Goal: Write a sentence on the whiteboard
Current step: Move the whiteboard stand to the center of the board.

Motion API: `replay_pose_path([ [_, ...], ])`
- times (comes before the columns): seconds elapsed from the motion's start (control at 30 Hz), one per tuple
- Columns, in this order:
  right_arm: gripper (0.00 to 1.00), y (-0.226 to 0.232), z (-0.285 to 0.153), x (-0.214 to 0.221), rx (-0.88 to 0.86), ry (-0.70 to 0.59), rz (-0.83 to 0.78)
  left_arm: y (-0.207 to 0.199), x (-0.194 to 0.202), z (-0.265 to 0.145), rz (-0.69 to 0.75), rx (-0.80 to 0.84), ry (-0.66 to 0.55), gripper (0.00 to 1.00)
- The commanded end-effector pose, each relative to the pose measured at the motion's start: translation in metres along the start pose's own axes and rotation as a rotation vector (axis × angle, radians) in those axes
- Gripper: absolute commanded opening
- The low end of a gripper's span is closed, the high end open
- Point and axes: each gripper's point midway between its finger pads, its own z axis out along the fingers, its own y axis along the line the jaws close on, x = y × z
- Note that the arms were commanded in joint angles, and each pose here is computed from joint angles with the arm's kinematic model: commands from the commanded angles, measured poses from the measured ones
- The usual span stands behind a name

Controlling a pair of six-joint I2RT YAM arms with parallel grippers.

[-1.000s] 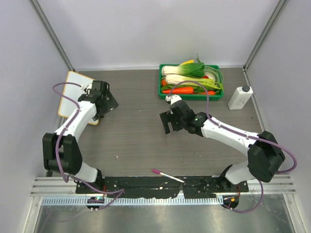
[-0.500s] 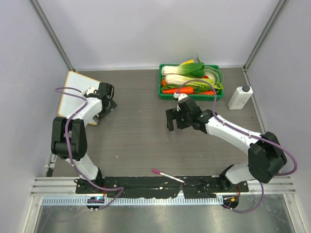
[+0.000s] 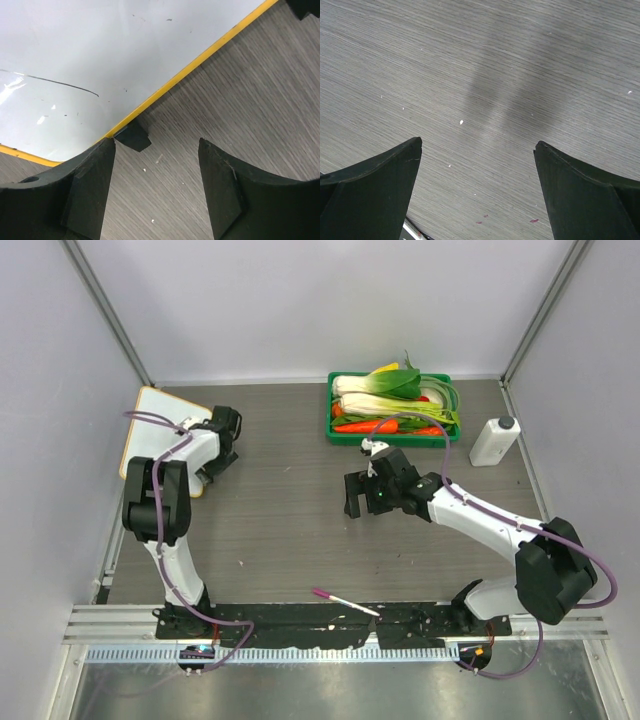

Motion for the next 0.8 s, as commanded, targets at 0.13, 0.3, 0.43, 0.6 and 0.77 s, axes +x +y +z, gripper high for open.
replay_pose_path([
  [0.13,0.99,0.003,-0.005,-0.010,-0.013,-0.049,-0.007,0.011,-0.007,0.006,-0.037,-0.056,-0.031,0.59],
  [0.3,0.99,0.001,-0.001,-0.008,-0.008,-0.035,-0.012,0.020,0.000,0.010,-0.015,-0.069,-0.021,0.35],
  [0.43,0.99,0.001,0.000,-0.008,-0.012,-0.034,-0.014,0.025,0.008,0.013,0.008,-0.090,0.006,0.13],
  [0.6,0.99,-0.001,-0.002,-0.009,-0.004,-0.042,-0.015,0.031,0.018,0.013,0.044,-0.091,0.031,0.00],
  [0.77,0.99,-0.001,-0.001,-0.008,0.001,-0.038,-0.014,0.044,0.028,0.011,0.043,-0.085,0.027,0.00],
])
